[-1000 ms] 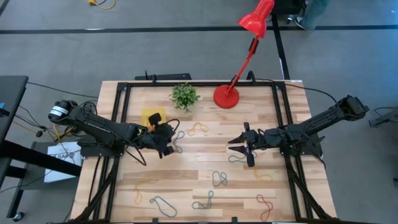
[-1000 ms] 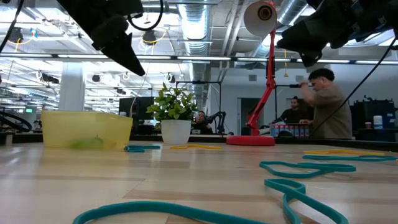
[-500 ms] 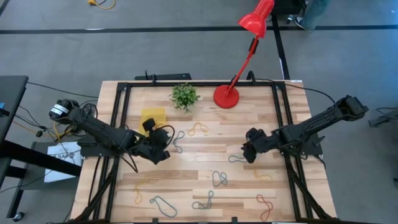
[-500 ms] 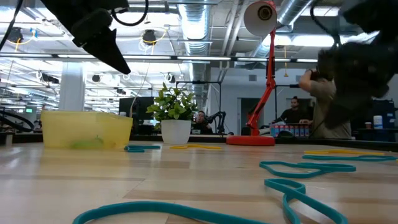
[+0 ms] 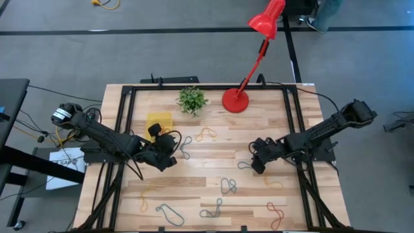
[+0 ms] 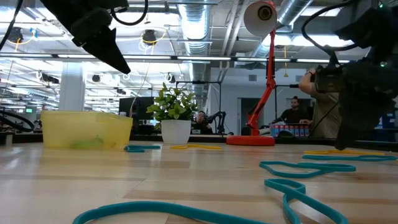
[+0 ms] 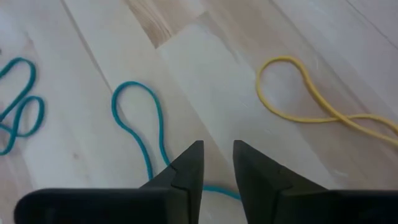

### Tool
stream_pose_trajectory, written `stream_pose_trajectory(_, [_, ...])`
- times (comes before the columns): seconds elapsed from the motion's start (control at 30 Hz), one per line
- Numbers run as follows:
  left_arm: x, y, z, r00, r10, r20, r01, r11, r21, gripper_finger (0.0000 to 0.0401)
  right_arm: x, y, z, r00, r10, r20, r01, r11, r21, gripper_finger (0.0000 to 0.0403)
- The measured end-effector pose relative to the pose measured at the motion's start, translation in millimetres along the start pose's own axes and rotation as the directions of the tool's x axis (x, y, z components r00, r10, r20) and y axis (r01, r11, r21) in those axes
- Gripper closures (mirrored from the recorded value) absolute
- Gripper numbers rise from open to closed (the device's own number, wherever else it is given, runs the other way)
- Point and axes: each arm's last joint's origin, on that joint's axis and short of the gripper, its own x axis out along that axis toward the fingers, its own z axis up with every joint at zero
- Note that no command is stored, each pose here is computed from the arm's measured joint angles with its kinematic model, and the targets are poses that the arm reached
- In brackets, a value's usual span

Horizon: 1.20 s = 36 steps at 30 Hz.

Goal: Pick and place items into bin
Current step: Put the yellow rubber band into the yellow bin

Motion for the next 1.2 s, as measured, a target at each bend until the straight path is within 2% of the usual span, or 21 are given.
stream_pose_trajectory(0.13, [0, 0, 0, 1.000, 0.001, -0.001, -0.001, 1.000, 0.009, 0.0312, -2, 0, 1, 1.000, -0.023, -0.022, 0.023, 1.000, -0.007, 0.0331])
stream_pose_trajectory(0.23, [0, 0, 0, 1.000, 0.002, -0.003, -0.002, 1.000, 0.012, 0.0312, -3, -1, 0, 0.999, -0.041, -0.033, 0.039, 0.997, -0.063, 0.0334])
stream_pose_trajectory(0.6, [0, 0, 0, 1.000, 0.003, -0.003, -0.003, 1.000, 0.012, 0.0312, -1, -13, 13, 0.985, -0.156, 0.072, 0.168, 0.962, -0.215, 0.0335])
stream_pose_trajectory(0.7, [0, 0, 0, 1.000, 0.003, -0.003, -0.003, 1.000, 0.012, 0.0312, -1, -17, 17, 0.976, -0.198, 0.094, 0.213, 0.956, -0.201, 0.0335])
stream_pose_trajectory(1.03, [2, 1, -3, 1.000, 0.006, -0.008, -0.006, 1.000, 0.018, 0.0312, -3, -32, 7, 0.947, -0.322, -0.019, 0.316, 0.938, -0.144, 0.0335])
stream_pose_trajectory(1.2, [6, 1, -13, 0.999, 0.022, -0.023, -0.021, 0.999, 0.025, 0.0312, -4, -33, 9, 0.929, -0.369, 0.036, 0.370, 0.916, -0.155, 0.0335])
